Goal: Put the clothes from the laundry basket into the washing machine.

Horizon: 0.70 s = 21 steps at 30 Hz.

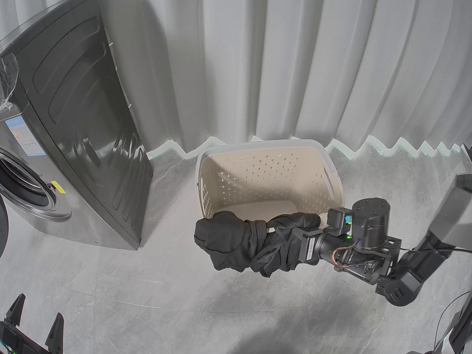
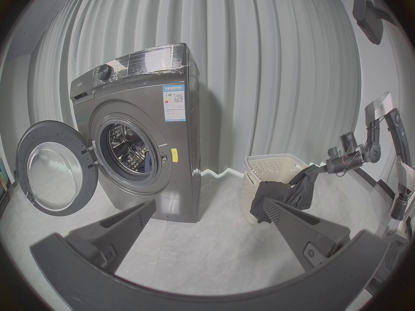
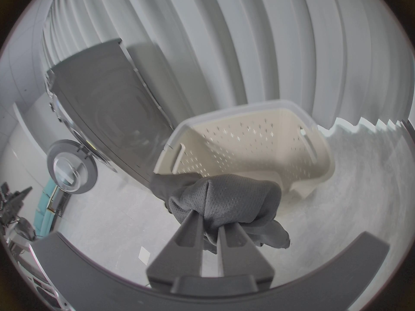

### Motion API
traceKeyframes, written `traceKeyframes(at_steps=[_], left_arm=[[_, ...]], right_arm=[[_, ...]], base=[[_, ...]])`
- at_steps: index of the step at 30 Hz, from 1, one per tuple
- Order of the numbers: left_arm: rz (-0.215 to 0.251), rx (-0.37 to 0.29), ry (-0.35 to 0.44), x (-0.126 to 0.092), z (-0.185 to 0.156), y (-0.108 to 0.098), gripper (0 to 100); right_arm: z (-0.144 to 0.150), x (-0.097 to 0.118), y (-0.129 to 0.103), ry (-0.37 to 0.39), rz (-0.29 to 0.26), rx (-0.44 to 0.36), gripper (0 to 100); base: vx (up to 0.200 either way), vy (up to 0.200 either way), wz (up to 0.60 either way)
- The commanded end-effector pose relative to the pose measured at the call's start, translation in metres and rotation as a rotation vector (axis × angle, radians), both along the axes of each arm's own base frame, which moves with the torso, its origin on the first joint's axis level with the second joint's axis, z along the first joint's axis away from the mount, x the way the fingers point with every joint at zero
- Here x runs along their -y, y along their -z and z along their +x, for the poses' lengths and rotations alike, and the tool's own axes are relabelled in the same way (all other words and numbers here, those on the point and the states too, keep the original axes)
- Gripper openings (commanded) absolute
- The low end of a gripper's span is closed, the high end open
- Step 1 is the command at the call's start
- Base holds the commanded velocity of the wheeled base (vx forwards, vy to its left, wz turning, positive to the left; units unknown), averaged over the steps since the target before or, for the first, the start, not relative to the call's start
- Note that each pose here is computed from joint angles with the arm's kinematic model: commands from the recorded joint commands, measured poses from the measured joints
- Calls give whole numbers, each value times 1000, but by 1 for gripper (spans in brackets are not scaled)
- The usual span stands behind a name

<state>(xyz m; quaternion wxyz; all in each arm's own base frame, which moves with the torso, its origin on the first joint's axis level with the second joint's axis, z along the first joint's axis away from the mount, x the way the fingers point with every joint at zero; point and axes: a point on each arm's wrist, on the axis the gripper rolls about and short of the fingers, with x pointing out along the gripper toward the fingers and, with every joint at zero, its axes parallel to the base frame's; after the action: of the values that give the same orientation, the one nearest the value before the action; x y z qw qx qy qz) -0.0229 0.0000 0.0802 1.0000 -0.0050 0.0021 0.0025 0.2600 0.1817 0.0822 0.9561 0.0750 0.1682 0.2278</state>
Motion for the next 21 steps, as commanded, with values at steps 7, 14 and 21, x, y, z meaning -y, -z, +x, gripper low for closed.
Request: traceKeyframes(at_steps=[7, 14, 21], left_arm=[[-2, -3, 3, 0, 0, 5, 100], [-5, -3, 2, 0, 0, 5, 100], [-10, -3, 2, 0, 0, 5, 100]], right_arm=[[-72, 37, -100, -52, 184, 299, 0], [-86, 51, -113, -51, 158, 385, 0], [-95, 55, -105, 18, 115, 366, 0]], base=[[0, 0, 0], [0, 0, 0], [-86, 0, 0]])
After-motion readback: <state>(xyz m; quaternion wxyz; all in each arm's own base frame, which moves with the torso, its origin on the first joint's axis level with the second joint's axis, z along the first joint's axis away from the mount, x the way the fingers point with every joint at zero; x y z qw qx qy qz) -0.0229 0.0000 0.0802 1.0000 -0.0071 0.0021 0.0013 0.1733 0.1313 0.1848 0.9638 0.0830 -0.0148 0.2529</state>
